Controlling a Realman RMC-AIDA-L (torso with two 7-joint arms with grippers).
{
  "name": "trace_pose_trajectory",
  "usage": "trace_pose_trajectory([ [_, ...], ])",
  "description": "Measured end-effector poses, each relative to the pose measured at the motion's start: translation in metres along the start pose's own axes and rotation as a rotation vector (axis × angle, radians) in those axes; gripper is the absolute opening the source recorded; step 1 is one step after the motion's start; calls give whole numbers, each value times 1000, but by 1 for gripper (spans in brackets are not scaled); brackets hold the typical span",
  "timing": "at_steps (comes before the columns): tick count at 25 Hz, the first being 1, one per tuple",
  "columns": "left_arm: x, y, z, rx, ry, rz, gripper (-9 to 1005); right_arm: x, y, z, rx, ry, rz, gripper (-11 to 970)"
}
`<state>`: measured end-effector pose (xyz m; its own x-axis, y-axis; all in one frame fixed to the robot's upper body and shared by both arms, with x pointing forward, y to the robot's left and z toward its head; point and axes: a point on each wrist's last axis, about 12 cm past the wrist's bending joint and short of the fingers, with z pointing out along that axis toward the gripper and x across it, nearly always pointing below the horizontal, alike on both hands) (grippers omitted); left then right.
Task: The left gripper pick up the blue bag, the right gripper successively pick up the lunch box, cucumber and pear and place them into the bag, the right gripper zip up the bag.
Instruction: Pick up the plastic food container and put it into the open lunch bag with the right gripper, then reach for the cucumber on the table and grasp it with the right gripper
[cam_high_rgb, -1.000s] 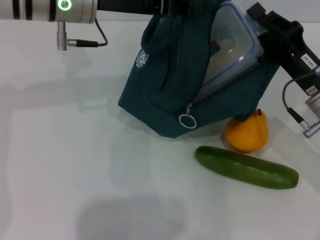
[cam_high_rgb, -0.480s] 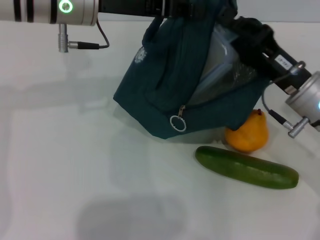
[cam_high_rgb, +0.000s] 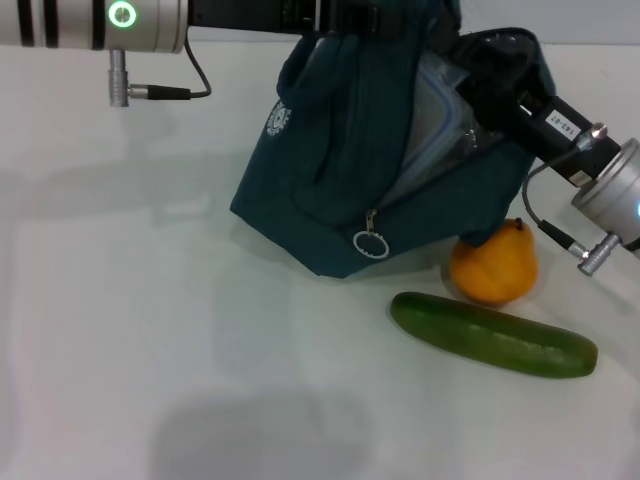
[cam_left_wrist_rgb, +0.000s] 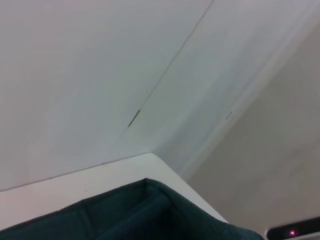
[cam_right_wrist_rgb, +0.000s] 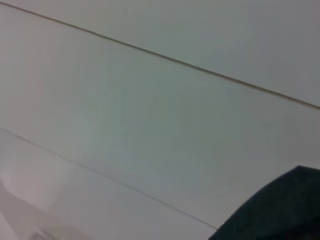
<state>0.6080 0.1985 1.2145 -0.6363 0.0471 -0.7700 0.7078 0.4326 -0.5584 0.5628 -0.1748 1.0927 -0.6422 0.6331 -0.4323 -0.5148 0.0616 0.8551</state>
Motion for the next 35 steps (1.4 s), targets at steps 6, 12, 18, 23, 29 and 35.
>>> trace_pose_trajectory([
  [6, 0, 1, -1, -5, 2, 0, 67, -1, -3, -9, 22, 9, -10, 169],
  [12, 0, 2, -3, -12, 1, 0, 67, -1, -5, -23, 31, -12, -8, 358],
  [18, -1, 3, -5, -19, -1, -3, 67, -1, 0, -36, -13, -17, -35, 544],
  [23, -1, 4, -6, -25, -4, -7, 67, -7, 8, -49, -76, 26, -164, 561],
  [29, 0, 6, -8, -36, -13, -13, 67, -29, 15, -91, -78, 29, -400, 533],
  [35, 3, 14, -17, -61, -40, -42, 67, -40, 25, -141, -32, 71, -743, 469],
])
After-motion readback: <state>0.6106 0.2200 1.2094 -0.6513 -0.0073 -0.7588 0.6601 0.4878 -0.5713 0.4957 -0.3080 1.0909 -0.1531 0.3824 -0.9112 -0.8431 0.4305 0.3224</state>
